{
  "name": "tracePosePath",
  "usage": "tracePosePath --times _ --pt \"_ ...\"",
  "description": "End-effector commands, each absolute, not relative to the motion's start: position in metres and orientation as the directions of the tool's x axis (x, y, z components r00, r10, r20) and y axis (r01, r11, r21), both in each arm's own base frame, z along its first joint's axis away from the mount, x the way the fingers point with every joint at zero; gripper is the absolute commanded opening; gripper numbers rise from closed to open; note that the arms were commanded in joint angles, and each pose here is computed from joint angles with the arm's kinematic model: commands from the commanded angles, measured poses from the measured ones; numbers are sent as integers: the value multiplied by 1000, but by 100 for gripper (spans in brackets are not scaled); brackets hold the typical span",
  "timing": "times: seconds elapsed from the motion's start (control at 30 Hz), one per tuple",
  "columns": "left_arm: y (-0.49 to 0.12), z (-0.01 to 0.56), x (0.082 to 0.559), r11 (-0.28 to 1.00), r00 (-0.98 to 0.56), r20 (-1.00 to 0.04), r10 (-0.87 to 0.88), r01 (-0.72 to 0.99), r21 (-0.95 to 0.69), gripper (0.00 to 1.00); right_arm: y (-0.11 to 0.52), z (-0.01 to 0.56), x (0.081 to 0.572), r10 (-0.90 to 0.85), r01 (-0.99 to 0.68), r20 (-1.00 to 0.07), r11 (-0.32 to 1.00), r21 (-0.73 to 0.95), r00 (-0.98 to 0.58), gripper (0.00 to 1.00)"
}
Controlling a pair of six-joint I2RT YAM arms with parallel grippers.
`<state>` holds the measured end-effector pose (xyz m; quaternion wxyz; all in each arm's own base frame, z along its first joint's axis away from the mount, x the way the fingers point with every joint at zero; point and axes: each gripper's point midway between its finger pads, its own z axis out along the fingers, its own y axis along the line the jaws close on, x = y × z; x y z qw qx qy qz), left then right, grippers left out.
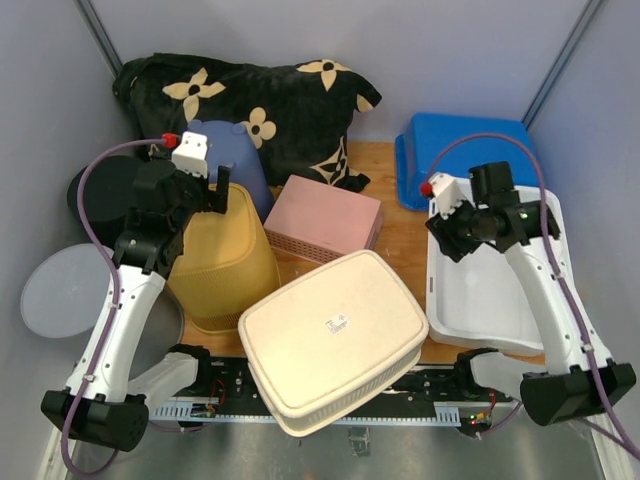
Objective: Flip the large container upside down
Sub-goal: Turn the container upside down at the center of the board.
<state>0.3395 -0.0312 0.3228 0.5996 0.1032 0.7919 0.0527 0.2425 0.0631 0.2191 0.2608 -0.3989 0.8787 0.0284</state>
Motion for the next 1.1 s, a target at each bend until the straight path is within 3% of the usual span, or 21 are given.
tracePosePath --times 0.0,0.17,0.37,0.47,0.67,0.83,1.07 --pt "15 272 313 973 -483 -855 190 -23 229 99 25 260 261 -496 -485 -671 845 -225 -552 54" --pt "47 323 309 963 -382 -916 125 -177 205 99 5 270 243 -375 -374 -795 905 -203 -476 56" --pt "58 392 292 939 -271 -944 190 -230 255 99 14 238 222 -262 -387 -800 921 -41 -540 58" --pt "50 405 277 946 -284 -933 222 -167 276 99 17 225 215 -204 -383 -799 923 35 -565 57" --pt "21 397 242 971 -266 -936 231 0 240 99 8 224 210 -88 -308 -837 946 100 -540 58" --pt "16 354 247 987 -346 -924 162 32 161 99 4 228 210 -72 -276 -841 956 95 -537 58" --pt "-20 345 248 971 -371 -924 92 239 1 99 -8 234 206 -51 -193 -855 979 58 -516 58"
